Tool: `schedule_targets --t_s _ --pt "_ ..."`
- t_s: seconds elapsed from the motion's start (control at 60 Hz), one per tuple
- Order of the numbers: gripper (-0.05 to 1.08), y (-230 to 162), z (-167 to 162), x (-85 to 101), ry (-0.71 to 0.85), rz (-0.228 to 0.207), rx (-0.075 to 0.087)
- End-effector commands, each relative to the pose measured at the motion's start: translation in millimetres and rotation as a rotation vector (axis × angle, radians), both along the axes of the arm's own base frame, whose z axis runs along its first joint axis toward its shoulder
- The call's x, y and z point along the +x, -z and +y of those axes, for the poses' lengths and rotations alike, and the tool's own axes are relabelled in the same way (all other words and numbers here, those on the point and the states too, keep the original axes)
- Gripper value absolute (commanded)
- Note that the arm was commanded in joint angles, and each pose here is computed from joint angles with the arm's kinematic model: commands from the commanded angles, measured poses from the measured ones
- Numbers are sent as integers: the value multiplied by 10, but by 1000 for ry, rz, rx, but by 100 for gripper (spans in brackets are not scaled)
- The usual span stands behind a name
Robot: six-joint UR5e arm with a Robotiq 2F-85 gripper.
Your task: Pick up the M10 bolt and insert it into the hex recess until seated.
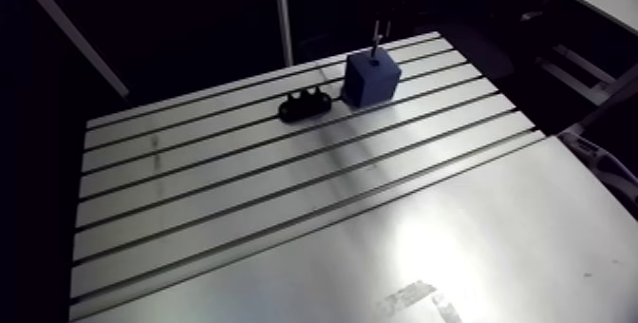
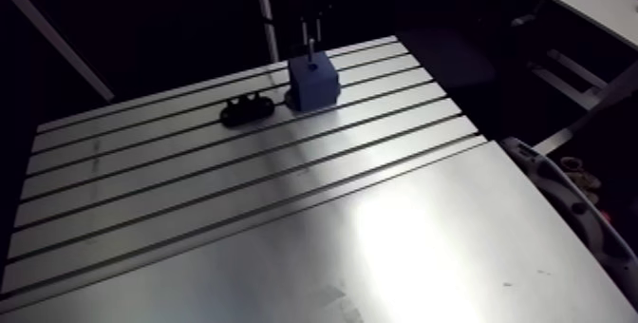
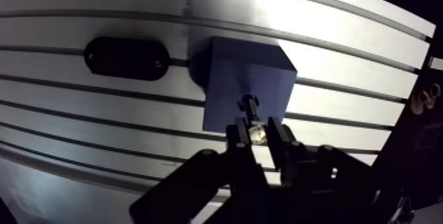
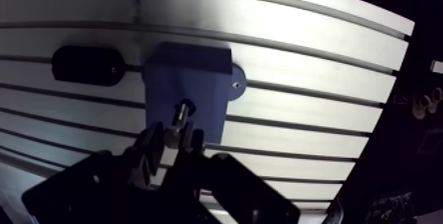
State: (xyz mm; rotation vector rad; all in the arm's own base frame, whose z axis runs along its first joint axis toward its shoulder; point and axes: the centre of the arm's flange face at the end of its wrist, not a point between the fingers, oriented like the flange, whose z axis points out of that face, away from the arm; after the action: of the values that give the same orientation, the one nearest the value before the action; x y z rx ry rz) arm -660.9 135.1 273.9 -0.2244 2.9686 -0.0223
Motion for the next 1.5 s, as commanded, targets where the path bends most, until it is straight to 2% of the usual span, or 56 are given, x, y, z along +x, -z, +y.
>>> schedule_targets --t_s 0.017,0.433,1.5 --pt "92 25 5 15 1 -5 0" --pt "93 31 7 18 1 -6 2" --pt "94 71 18 43 -8 -13 -4"
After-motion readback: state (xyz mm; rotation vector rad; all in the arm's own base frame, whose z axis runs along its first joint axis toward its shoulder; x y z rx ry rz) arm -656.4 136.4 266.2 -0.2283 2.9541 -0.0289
